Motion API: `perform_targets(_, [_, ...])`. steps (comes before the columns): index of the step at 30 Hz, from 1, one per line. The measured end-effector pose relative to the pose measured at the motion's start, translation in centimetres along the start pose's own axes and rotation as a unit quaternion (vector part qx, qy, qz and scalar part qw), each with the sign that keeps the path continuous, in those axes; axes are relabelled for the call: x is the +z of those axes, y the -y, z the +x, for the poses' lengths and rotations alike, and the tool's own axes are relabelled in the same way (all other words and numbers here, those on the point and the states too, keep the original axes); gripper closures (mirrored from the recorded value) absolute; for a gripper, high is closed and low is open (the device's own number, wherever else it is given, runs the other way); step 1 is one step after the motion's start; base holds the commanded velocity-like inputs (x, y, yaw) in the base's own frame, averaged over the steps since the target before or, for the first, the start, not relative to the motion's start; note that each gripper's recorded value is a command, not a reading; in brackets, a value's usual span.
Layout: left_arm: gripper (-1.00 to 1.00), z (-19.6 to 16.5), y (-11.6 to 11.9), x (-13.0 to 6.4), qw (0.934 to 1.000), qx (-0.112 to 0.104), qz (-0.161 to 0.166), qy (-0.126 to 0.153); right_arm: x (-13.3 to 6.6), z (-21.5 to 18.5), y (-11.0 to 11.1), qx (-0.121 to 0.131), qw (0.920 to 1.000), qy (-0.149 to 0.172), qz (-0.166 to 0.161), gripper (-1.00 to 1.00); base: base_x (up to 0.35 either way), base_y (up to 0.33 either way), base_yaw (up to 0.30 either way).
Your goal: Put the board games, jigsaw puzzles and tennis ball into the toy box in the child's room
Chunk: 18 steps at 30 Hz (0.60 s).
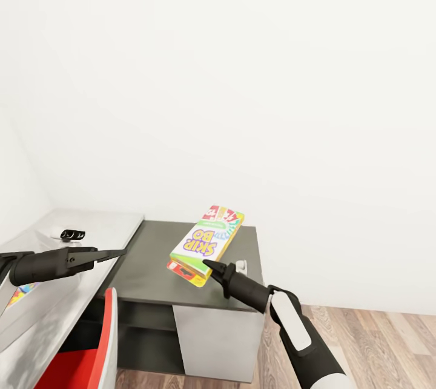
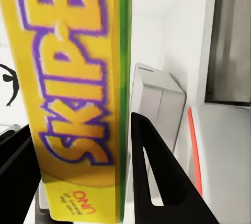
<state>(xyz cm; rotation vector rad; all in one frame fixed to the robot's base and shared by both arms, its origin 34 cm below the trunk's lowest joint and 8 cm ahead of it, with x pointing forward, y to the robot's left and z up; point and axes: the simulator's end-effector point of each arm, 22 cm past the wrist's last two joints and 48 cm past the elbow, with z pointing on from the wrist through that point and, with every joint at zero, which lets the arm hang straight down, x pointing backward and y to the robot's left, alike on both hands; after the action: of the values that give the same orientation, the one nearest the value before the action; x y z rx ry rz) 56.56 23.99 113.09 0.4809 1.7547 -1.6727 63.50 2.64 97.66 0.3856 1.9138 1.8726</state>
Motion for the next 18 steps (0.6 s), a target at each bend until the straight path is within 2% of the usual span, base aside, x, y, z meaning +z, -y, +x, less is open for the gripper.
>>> perform_targets(12, [-1.0,-0.8,1.2,0.0,1.0,0.0,0.0,0.0,-0.4,-0.6,-2.0,-0.013,0.9999,0.006,-0.001,1.0,0.0,0.0,0.003])
perform_targets(18, [-1.0,-1.2,1.8,0.0,1.0,0.0,0.0,0.0,-0.4,-0.6,-2.6,-0.014,0.9999,0.006,0.002,1.0,0.0,0.0,0.22])
